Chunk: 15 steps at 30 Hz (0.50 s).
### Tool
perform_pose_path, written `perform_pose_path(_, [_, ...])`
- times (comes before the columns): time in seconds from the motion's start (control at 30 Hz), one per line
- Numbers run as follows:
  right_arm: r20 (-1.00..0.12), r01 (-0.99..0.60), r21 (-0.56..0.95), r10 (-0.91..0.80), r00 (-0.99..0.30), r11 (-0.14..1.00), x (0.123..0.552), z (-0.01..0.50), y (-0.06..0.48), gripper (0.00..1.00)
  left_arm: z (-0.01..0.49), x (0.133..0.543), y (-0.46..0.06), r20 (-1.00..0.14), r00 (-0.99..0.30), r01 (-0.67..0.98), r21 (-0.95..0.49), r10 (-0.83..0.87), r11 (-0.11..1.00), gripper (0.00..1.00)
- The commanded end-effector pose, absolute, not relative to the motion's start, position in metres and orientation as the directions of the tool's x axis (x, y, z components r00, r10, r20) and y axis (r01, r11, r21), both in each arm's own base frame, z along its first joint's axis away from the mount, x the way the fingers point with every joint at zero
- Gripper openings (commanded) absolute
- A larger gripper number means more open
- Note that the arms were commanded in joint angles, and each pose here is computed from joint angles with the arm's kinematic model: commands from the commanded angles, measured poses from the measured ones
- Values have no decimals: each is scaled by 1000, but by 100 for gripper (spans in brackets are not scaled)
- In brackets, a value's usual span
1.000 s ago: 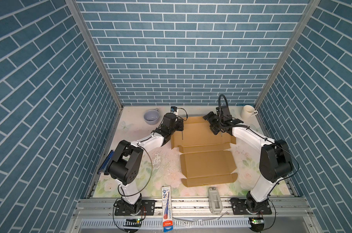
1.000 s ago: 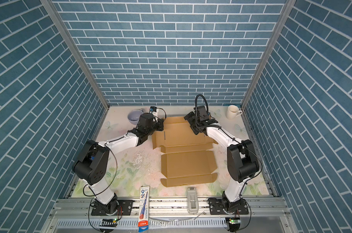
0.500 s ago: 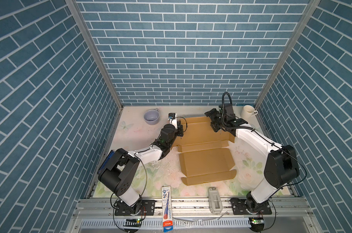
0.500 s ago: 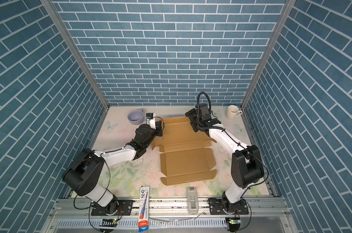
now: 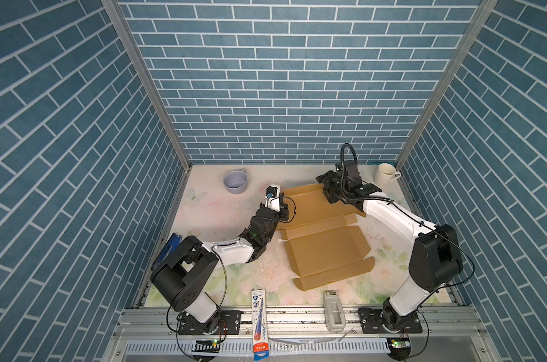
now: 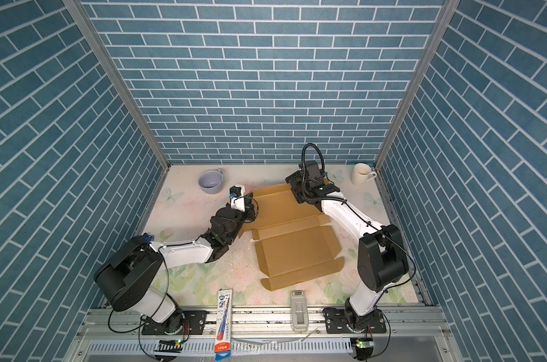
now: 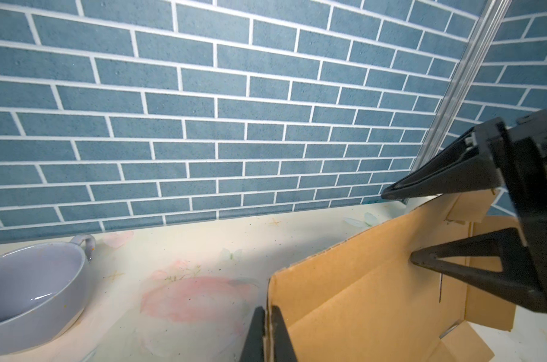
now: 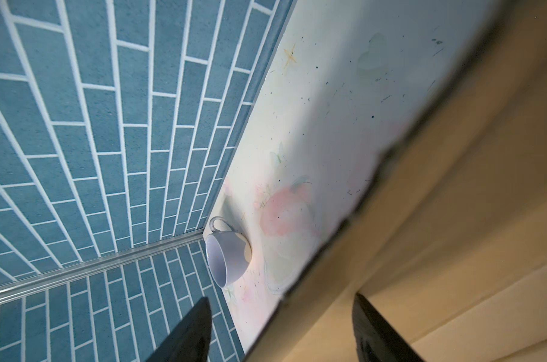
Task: Assemble paper box
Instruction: First fold the bottom flaps of a flat cardboard box at the center of the table.
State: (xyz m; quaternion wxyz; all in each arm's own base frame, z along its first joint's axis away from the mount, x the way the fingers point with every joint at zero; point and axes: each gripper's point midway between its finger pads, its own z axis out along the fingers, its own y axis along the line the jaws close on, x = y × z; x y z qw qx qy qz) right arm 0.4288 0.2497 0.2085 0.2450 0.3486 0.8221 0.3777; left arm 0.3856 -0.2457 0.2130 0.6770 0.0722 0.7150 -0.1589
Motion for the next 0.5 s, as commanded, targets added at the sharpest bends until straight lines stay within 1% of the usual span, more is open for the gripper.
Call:
perform_pose_path(0.0, [-136, 405, 792, 779, -612, 457, 430, 214, 250, 67, 238, 381, -244, -990, 13, 315, -128, -139, 940, 0])
perform_pose_path(0.17, [-130, 409, 791, 779, -614, 454, 429, 211, 252, 55, 242, 377, -249, -991, 39, 331, -105, -124, 938, 0])
perform_pose_path(0.33, [-117, 419, 793, 786, -607, 441, 428, 208, 252, 48, 244, 365, -260, -991, 100, 352, -48, -89, 935, 0])
perform_pose_path(0.47, [-97, 427, 799, 792, -603, 423, 428, 205, 253, 43, 246, 352, -269, -983, 174, 350, 14, -50, 937, 0])
